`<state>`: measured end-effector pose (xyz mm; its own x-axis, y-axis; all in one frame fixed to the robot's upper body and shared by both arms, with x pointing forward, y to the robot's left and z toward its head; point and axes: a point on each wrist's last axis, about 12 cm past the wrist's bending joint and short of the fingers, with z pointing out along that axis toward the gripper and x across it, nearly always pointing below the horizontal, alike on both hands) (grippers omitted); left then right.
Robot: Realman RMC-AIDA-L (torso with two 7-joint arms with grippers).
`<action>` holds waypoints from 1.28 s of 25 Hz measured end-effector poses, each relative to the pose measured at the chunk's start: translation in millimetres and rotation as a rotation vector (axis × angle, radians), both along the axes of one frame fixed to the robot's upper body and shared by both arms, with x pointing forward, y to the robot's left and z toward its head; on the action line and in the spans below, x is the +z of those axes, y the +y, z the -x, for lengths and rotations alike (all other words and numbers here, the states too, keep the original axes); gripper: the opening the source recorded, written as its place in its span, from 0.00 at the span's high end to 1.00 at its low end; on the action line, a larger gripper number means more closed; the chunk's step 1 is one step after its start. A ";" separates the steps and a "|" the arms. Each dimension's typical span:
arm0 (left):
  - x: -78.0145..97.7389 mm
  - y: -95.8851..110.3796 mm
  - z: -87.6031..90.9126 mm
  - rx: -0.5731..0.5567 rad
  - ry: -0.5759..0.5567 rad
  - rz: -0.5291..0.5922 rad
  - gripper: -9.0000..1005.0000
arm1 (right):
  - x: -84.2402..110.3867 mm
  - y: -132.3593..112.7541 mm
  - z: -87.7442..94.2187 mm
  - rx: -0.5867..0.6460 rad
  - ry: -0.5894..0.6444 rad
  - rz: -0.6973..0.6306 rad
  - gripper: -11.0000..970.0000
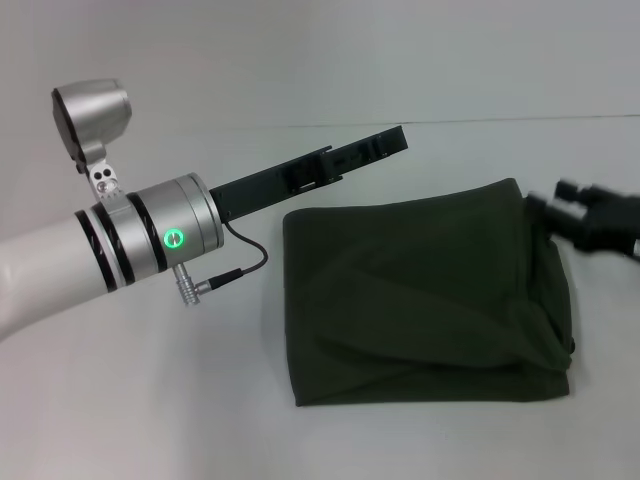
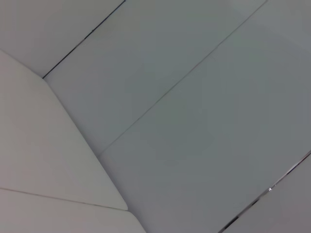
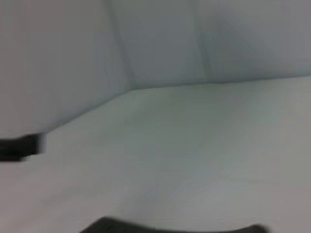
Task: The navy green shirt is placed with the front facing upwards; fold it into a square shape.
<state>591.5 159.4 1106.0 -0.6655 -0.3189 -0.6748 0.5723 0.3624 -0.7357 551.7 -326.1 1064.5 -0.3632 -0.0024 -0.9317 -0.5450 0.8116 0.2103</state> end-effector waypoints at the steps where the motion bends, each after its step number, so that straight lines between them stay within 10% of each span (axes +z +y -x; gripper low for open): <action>1: 0.0 -0.1 0.0 0.000 0.000 0.000 0.07 | -1.3 0.3 9.0 0.042 -0.005 -0.003 0.50; 13: -0.5 0.5 0.7 0.000 0.001 0.002 0.07 | -17.5 -40.4 108.0 0.229 0.027 0.041 0.41; 32: -4.1 7.7 5.7 0.004 -0.002 0.002 0.07 | -26.3 -14.7 83.7 0.257 0.095 0.034 0.41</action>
